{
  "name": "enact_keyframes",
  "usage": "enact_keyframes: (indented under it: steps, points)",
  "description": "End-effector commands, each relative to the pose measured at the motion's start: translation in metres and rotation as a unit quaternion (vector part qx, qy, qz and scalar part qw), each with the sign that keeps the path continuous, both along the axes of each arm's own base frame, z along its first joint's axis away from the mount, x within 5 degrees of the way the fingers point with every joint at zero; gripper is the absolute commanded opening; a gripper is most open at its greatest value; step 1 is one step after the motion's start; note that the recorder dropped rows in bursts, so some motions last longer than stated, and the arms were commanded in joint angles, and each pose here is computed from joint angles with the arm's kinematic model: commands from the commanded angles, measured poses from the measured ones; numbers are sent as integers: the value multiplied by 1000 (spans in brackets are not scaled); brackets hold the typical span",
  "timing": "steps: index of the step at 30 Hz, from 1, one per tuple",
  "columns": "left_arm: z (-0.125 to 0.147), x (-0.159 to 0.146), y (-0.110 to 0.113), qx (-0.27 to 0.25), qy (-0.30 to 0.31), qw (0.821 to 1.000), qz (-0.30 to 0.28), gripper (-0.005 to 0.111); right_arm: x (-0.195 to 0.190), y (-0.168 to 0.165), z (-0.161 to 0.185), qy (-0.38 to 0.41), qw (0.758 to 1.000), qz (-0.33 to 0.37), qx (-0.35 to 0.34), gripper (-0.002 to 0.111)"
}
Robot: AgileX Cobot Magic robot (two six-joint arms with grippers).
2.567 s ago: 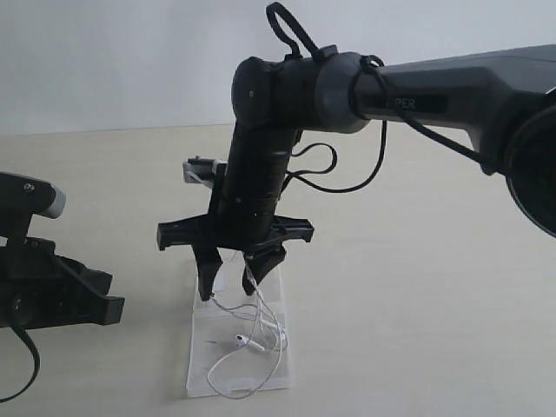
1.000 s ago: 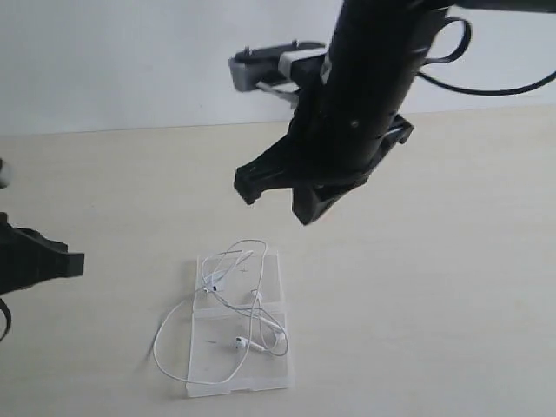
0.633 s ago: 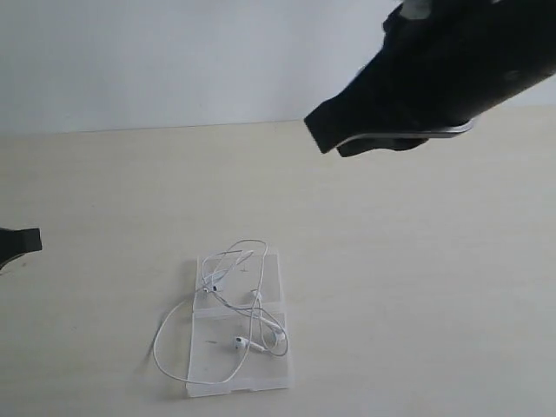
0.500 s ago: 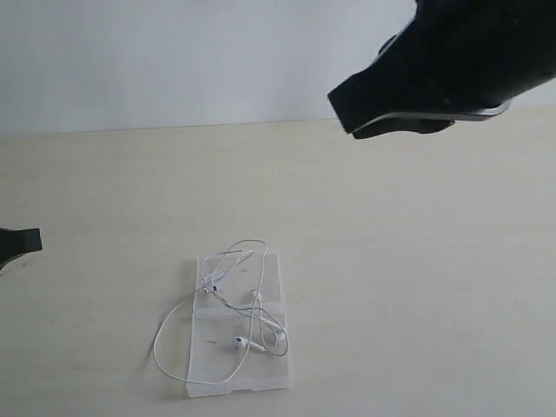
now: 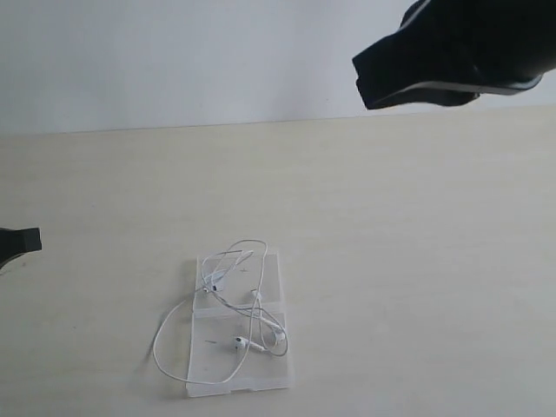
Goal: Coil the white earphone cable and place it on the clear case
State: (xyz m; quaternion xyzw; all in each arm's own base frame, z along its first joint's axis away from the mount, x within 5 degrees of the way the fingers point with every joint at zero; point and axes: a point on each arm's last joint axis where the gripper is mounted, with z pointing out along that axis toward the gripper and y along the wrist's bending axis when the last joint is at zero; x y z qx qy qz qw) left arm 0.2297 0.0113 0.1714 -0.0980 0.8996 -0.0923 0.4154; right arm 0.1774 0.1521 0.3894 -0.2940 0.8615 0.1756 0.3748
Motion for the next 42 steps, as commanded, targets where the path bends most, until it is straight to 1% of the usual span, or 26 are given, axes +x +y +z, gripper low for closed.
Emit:
enact_keyframes:
  steps: [1, 3, 5, 7, 9, 13, 15, 19, 24, 28, 32, 36, 42]
  points:
    - [0, -1, 0, 1, -4, 1000, -4, 0, -12, -24, 36, -149, 987, -22, 64, 0]
    - [0, -1, 0, 0, -5, 1000, -5, 0, -17, -41, 47, -231, 964, -52, 121, 0]
    - [0, -1, 0, 0, -5, 1000, -5, 0, -26, -64, 50, -311, 931, -91, 166, 0]
    - [0, -1, 0, 0, -5, 1000, -5, 0, -35, -83, 40, -353, 910, -125, 179, 0]
    - [0, -1, 0, 0, -5, 1000, -5, 0, -48, -100, 22, -362, 901, -159, 180, 0]
    - [0, -1, 0, 0, -5, 1000, -5, 0, -66, -122, -32, -340, 903, -216, 152, 0]
    - [0, -1, 0, 0, -5, 1000, -5, 0, -74, -128, -63, -324, 906, -236, 136, 0]
    - [0, -1, 0, 0, -5, 1000, -5, 0, -92, -139, -116, -306, 905, -271, 114, 0]
    - [0, -1, 0, 0, -5, 1000, -5, 0, -108, -145, -158, -311, 898, -293, 101, 0]
    - [0, -1, 0, 0, -5, 1000, -5, 0, -112, -145, -178, -309, 903, -287, 85, 0]
    - [0, -1, 0, 0, -5, 1000, -5, 0, -112, -145, -190, -295, 907, -289, 82, 0]
    - [0, -1, 0, 0, -5, 1000, -5, 0, -116, -146, -187, -314, 900, -287, 91, 0]
    - [0, -1, 0, 0, -5, 1000, -5, 0, -122, -146, -192, -309, 906, -280, 68, 0]
